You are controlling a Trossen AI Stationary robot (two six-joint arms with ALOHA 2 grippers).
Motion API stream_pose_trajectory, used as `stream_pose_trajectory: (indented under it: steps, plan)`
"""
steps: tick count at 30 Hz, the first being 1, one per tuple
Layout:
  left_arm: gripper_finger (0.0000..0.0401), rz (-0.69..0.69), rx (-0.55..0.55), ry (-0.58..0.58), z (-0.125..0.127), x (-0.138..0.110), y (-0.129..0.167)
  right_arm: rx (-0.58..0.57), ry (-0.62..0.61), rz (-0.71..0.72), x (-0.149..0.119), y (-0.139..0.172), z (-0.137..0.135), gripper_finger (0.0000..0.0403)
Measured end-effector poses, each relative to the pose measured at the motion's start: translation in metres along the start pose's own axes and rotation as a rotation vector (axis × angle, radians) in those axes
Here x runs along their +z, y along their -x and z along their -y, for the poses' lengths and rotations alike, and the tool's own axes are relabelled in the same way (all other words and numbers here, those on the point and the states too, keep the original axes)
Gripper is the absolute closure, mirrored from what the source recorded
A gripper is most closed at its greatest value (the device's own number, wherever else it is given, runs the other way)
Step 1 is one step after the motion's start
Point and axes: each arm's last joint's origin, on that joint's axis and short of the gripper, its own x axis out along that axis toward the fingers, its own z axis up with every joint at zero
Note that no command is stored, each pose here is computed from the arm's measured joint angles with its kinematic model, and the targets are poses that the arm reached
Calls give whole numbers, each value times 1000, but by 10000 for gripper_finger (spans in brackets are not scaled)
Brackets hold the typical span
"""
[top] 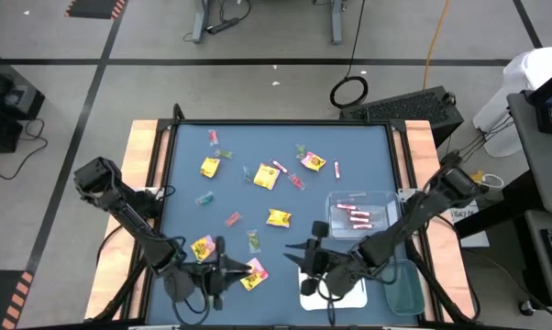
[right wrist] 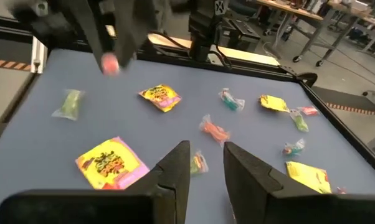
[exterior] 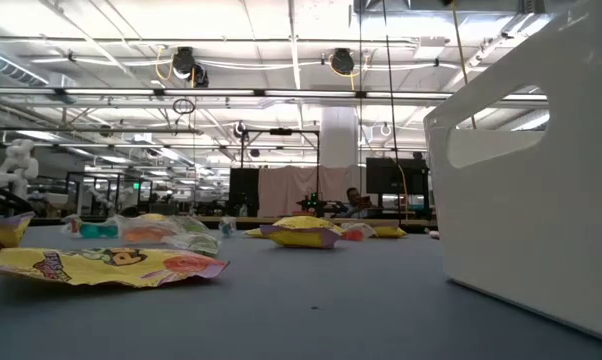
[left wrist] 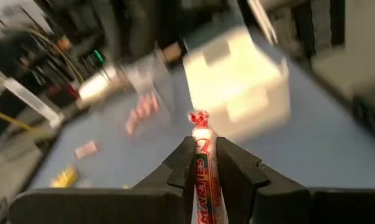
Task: Sort candy
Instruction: Put the transparent candy roll into the transparent bin
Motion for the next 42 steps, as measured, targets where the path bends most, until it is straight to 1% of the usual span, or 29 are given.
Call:
stream_pose_trajectory:
  steps: [4,7,9,11,13,15,19,21,24,28,32,35,39,42]
  plan:
    - [338,180,61,46,-16,33,-1,66,11,35,-6,-24,-8,316]
    - [338,285,128,82,-35,49,1,127,7,125,-4,-40,-12,316]
    - [338,342,144,118,-50,56,2,148,3,205,0,-49,-12,316]
    - [338,416,107,163,-62,59,0,131,-7,284,7,-53,-8,316]
    - [338,480,42,200,-71,60,-6,133,-22,356,15,-56,-3,316]
    - [338,515,-15,219,-79,58,-13,149,-28,405,20,-58,1,316]
    - [338,511,-45,259,-91,52,-26,161,-25,411,20,-63,5,316]
    - [338,512,-60,255,-94,50,-29,156,-28,411,21,-64,7,316]
    - [338,511,-70,250,-94,50,-30,149,-32,411,21,-65,9,316]
    - [338,461,-68,230,-91,46,-32,122,-33,414,22,-66,10,316]
    - [338,428,-66,245,-90,43,-33,125,-27,415,22,-66,10,313]
    - [338,424,-66,242,-90,43,-33,126,-30,415,22,-66,10,293]
    - [338,412,-67,237,-89,42,-34,125,-36,422,22,-65,10,247]
    - [338,372,-36,230,-89,39,-35,125,-41,438,24,-64,11,218]
